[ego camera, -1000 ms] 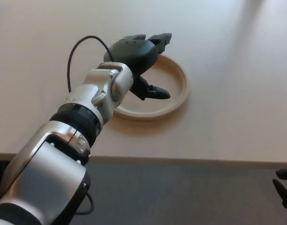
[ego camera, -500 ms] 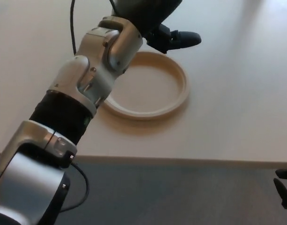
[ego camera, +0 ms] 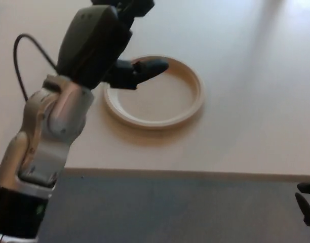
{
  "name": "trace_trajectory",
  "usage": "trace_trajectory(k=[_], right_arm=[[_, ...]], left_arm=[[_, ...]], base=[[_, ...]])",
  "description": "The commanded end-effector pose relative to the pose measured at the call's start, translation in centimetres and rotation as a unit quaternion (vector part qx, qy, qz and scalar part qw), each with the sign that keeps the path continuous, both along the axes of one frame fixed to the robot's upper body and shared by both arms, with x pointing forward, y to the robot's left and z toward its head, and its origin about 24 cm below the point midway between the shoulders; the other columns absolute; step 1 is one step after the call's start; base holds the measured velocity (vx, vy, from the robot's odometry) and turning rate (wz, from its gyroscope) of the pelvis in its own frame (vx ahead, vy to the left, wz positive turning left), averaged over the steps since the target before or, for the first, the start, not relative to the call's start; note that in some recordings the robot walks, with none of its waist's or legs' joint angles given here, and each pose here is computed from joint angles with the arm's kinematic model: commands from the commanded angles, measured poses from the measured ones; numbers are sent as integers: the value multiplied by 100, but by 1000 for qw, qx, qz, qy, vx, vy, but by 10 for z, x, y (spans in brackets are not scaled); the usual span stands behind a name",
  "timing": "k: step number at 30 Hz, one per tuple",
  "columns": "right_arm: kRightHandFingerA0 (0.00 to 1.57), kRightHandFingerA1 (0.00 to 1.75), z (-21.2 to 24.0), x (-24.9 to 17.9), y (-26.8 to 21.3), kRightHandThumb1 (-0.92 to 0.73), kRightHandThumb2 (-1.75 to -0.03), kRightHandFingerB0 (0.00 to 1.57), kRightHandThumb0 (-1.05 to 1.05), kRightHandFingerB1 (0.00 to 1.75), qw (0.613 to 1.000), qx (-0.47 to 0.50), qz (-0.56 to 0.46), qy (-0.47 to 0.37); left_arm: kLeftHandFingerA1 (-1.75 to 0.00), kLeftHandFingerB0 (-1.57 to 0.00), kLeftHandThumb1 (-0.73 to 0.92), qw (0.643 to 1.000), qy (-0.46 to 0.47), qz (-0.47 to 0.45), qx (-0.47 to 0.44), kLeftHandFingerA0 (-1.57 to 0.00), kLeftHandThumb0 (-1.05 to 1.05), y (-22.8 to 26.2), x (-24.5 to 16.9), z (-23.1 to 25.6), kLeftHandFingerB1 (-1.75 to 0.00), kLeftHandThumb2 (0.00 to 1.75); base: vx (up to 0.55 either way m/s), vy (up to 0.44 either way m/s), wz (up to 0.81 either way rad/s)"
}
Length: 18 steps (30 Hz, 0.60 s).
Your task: A person passes a plate to the robot and the robot grabs it with its left hand and places it at the centre of the table infront of it
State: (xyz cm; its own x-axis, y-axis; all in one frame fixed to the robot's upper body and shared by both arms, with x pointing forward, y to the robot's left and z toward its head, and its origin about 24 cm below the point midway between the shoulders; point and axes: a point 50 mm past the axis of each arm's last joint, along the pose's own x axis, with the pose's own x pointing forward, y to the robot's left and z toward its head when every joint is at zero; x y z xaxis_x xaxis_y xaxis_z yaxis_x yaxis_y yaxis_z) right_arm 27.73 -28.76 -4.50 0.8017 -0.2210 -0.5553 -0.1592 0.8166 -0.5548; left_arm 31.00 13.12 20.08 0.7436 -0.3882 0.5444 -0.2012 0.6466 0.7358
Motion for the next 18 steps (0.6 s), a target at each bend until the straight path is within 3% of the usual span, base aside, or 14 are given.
trace_trajectory(k=[1, 10, 18], right_arm=[[30, 63, -15, -21, -2, -82, -65, 29, -94, 51, 999, -15, 32, 28], [30, 60, -30, -64, 2, -82, -66, 30, -93, 47, 994, 49, 95, 1], [32, 62, -33, -105, 3, -83, -65, 29, -87, 47, 990, 71, 124, -5]], left_arm=[[-37, -31, 61, 992, -64, -73, -84, -28, -59, 71, -153, -6, -32, 59], [-38, -30, 66, 994, 45, -29, -98, -31, -63, 86, -200, -50, -31, 59], [-42, -26, 70, 987, 119, 8, -110, -29, -65, 96, -210, -88, -33, 61]], base=[[0, 0, 0], [0, 0, 0], [0, 0, 0]])
